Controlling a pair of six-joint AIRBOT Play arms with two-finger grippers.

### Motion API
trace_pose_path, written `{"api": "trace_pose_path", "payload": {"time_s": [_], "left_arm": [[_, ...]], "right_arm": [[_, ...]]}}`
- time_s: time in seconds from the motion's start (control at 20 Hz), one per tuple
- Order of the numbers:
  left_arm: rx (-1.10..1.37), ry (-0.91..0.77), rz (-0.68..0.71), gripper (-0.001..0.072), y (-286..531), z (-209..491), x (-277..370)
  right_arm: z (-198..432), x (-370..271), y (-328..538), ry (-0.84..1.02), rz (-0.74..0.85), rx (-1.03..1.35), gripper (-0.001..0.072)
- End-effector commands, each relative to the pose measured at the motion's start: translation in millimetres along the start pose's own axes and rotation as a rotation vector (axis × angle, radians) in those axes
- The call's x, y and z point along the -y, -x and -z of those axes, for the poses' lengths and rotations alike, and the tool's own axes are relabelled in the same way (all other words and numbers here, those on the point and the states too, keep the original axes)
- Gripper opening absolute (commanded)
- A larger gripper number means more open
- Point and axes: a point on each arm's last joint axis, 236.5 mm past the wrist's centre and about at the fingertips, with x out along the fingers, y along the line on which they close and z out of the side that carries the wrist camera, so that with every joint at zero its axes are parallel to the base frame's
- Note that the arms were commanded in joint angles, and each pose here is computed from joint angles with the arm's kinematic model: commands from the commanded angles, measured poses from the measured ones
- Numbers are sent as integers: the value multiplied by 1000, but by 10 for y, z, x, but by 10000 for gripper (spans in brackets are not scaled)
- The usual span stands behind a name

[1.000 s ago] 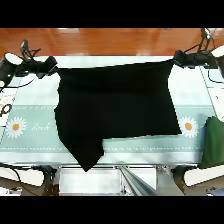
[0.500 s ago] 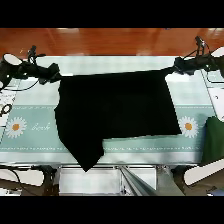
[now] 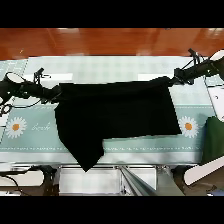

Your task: Fold the shirts.

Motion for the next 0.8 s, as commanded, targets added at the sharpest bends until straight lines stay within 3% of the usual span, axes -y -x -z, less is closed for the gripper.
{"api": "trace_pose_path", "payload": {"time_s": [0.0,0.2,0.25,0.3,0.35,0.5,0.6,0.75], "left_arm": [[-62,14,12,22,-5,182,-33],[-102,14,25,22,-5,275,2],[-113,16,27,32,-8,299,4],[-123,15,29,187,-7,322,7],[-133,14,32,508,3,343,18],[-146,31,10,499,230,314,-21],[-27,57,-13,499,565,135,-91],[97,117,-48,499,993,207,-281]], "right_arm": [[153,27,-121,-13,-14,-75,30],[179,59,-184,-34,-16,-91,31],[168,62,-188,-38,-15,-87,94],[161,60,-187,-50,-15,-84,292],[166,26,-181,-56,-29,-87,410],[174,68,113,-97,-39,-85,411],[207,182,473,-138,-37,-51,411],[235,115,877,-206,-168,107,411]]}}
